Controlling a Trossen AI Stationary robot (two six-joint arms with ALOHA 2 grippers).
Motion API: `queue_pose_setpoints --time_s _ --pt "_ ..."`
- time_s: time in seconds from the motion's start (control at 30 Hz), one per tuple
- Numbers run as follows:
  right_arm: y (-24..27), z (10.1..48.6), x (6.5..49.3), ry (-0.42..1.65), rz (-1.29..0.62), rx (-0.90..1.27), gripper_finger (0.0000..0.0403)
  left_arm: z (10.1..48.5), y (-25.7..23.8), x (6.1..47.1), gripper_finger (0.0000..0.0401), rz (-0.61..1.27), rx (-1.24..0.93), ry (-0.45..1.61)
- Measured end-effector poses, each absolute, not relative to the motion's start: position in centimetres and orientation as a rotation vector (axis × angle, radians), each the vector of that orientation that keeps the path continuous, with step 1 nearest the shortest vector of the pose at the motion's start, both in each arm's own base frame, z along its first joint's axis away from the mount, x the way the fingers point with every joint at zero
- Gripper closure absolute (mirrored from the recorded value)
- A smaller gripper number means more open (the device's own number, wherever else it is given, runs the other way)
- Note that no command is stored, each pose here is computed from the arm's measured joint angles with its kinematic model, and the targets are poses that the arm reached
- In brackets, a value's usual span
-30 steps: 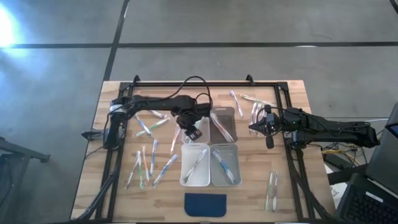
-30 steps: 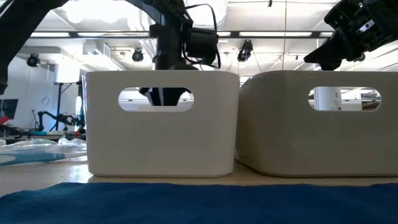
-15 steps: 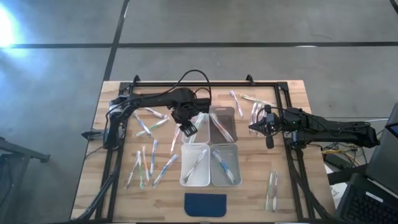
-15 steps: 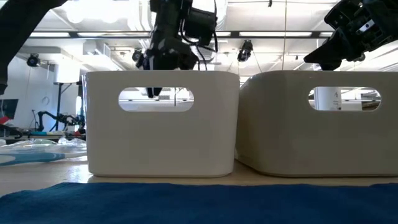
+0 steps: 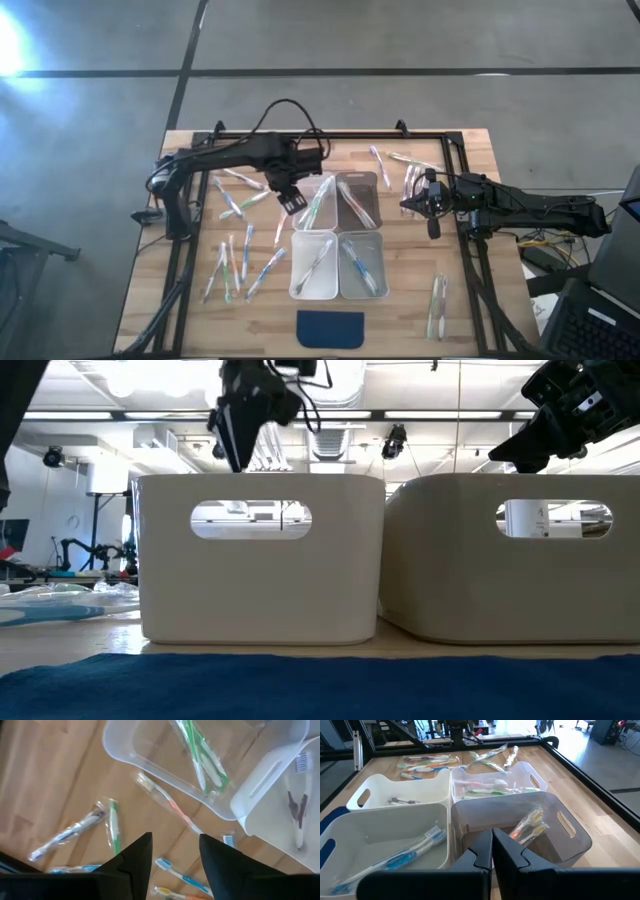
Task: Pick & Place Toothbrushes
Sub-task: Put the violet toothbrush into the white bin
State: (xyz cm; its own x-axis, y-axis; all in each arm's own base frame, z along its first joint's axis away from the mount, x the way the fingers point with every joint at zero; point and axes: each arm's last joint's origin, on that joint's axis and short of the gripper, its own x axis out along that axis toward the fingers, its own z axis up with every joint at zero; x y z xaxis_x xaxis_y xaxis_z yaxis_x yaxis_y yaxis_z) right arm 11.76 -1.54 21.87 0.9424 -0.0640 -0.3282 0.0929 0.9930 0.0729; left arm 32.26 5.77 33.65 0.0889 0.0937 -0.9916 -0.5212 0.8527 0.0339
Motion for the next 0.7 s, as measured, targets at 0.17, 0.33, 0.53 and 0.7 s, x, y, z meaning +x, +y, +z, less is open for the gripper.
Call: queue_pose_setpoints --time_s 0.17,0.33,0.53,0.7 --pt "-1.5 21.9 11.8 0.331 -0.080 0.088 0.0394 35.7 4.9 30.7 0.0234 0.510 -0.351 1.335" --pt "-1.5 21.9 11.8 0.332 -0.080 0.088 0.0394 37.7 3.7 29.0 0.0234 0.550 -0.322 1.256" --pt "-1.5 21.9 11.8 0.331 -0.079 0.087 0.0394 39.4 1.9 27.1 0.0234 0.557 -0.299 1.192" --pt "-1.5 21.9 11.8 0.331 -0.080 0.087 0.0394 40.1 0.4 25.9 0.0234 0.625 -0.268 1.149"
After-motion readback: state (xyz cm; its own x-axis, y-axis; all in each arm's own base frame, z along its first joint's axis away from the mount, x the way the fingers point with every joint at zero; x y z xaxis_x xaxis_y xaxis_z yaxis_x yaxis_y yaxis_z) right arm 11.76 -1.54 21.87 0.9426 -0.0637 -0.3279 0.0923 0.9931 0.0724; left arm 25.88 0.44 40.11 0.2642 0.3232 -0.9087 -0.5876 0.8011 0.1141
